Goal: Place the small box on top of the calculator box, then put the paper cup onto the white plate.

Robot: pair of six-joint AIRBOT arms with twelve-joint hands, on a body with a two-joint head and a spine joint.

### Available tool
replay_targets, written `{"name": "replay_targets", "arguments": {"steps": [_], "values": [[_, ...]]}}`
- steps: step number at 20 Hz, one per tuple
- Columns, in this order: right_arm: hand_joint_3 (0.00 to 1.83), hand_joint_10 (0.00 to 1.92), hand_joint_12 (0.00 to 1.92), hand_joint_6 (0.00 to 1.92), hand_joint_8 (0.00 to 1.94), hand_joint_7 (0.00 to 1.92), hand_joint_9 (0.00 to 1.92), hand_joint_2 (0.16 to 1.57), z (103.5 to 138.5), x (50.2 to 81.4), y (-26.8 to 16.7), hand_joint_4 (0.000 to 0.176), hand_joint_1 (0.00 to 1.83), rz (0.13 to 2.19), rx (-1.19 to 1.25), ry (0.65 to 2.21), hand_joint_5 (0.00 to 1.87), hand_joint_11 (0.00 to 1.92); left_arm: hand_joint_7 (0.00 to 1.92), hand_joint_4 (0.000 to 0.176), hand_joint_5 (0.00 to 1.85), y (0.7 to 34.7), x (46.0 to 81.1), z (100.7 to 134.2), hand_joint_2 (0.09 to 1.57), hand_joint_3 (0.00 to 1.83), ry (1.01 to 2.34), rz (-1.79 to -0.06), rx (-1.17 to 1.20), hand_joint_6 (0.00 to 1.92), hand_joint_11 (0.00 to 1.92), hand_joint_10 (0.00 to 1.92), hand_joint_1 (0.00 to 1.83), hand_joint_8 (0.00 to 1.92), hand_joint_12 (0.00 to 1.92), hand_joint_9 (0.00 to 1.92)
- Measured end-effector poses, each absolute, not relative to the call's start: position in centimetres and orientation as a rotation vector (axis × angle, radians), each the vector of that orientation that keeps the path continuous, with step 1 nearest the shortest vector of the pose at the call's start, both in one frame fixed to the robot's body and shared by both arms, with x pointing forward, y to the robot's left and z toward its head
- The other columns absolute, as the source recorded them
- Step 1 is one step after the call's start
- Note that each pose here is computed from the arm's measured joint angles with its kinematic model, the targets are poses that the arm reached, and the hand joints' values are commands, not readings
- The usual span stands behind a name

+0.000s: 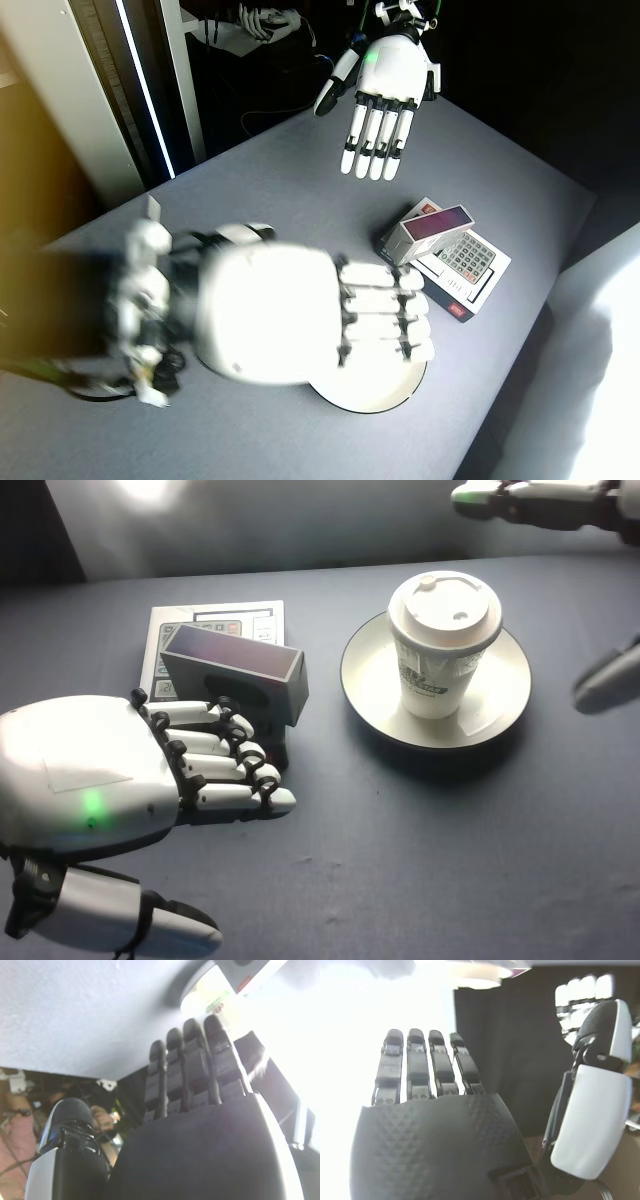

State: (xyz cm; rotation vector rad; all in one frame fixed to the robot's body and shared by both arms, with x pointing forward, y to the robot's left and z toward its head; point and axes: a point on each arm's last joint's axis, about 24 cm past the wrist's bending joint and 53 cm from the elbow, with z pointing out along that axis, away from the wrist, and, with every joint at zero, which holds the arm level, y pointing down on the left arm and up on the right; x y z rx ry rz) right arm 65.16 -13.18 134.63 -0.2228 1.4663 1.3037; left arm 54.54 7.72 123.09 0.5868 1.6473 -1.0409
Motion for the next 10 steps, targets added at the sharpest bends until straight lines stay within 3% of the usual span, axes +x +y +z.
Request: {"name": "replay_targets", "arguments": {"steps": [3, 4, 7, 10], "values": [[0.0, 0.0, 0.0, 0.0, 0.0, 0.0, 0.0, 0.71, 132.8, 64.1, -13.6, 0.0, 0.62, 1.284, -0.221, 1.529, 0.0, 0.0, 0.2, 0.0, 0.17, 7.8, 54.8, 123.2, 1.23, 0.0, 1.647, -1.048, 0.57, 0.0, 0.0, 0.0, 0.0, 0.0, 0.3, 0.19], [0.0, 0.0, 0.0, 0.0, 0.0, 0.0, 0.0, 0.72, 132.3, 63.4, -13.9, 0.0, 0.62, 1.274, -0.222, 1.545, 0.0, 0.01, 0.26, 0.0, 0.22, 7.9, 54.9, 123.3, 1.23, 0.0, 1.647, -1.051, 0.561, 0.0, 0.0, 0.01, 0.0, 0.01, 0.4, 0.24], [0.01, 0.0, 0.0, 0.0, 0.0, 0.0, 0.0, 0.74, 132.2, 61.4, -14.3, 0.0, 0.61, 1.26, -0.252, 1.552, 0.0, 0.0, 0.26, 0.0, 0.23, 7.9, 55.0, 123.4, 1.23, 0.0, 1.649, -1.06, 0.542, 0.0, 0.0, 0.0, 0.01, 0.0, 0.44, 0.24], [0.02, 0.0, 0.0, 0.0, 0.0, 0.0, 0.0, 0.8, 131.7, 58.8, -14.0, 0.0, 0.74, 1.23, -0.353, 1.561, 0.0, 0.0, 0.25, 0.0, 0.22, 8.0, 55.1, 123.7, 1.23, 0.0, 1.64, -1.064, 0.537, 0.0, 0.0, 0.0, 0.01, 0.0, 0.44, 0.24]]}}
